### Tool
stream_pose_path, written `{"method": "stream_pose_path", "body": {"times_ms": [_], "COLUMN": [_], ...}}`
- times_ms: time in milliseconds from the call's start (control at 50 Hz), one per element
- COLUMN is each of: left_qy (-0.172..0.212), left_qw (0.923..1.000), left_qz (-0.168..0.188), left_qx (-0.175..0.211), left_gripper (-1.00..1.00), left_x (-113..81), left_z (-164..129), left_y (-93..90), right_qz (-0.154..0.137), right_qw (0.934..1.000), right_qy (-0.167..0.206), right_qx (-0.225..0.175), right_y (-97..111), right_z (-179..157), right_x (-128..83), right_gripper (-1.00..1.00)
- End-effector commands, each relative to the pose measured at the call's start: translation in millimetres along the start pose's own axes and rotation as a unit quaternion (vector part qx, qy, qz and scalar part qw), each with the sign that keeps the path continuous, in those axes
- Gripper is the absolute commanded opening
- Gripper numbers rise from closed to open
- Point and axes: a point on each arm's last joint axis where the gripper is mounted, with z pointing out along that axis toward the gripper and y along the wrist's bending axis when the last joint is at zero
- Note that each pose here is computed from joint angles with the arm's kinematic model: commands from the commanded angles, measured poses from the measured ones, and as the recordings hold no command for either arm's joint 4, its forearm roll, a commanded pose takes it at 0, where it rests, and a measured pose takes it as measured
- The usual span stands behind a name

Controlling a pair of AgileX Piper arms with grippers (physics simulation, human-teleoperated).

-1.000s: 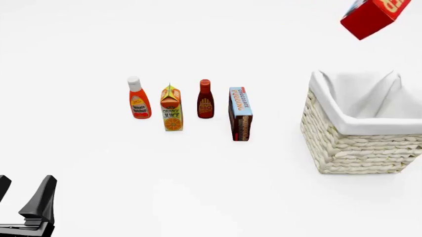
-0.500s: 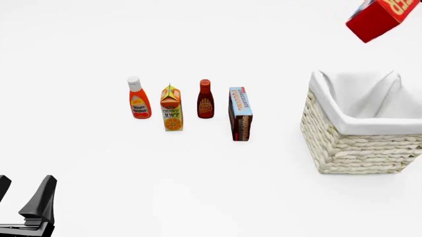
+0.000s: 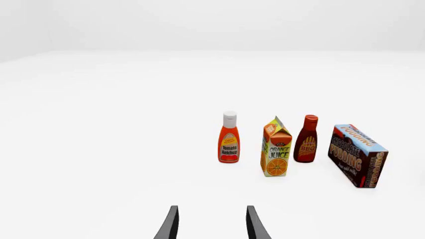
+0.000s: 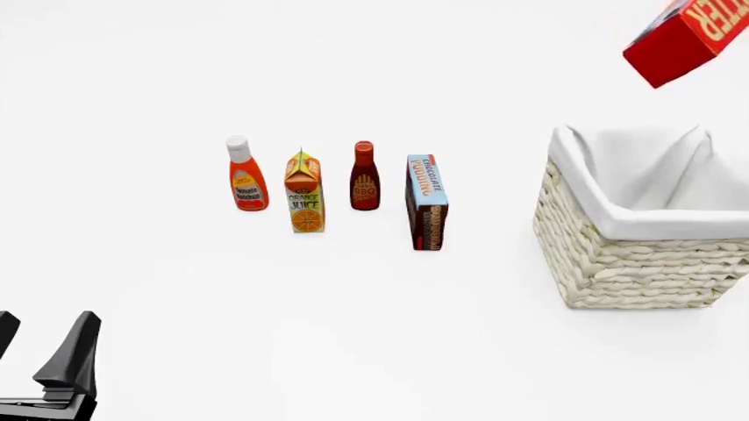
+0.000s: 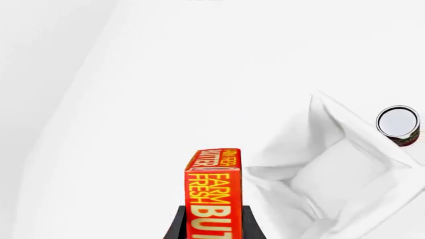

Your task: Pick the butter and place it in the basket.

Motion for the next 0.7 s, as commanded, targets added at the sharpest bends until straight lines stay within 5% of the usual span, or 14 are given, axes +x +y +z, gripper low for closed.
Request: {"method": "stream_pose_path", "body": {"times_ms": [20, 700], "left_qy": [0.0, 0.0], "left_qw": [1.0, 1.0], "left_qz": [0.0, 0.0], "left_qx": [0.0, 0.0], "left_gripper": [1.0, 1.0], "left_x": [0.0, 0.0], "left_z": [0.0, 0.0], "left_y": [0.0, 0.0], "right_qz": [0.024, 0.063], "right_qw": [0.9997, 0.9971], "right_qy": [-0.01, -0.001], "right_qx": [-0.003, 0.042], "right_y": [-3.8, -40.9], "right_z": [-4.5, 18.9], "right_x": [-2.8, 10.6], "right_gripper": [-1.0, -1.0]}}
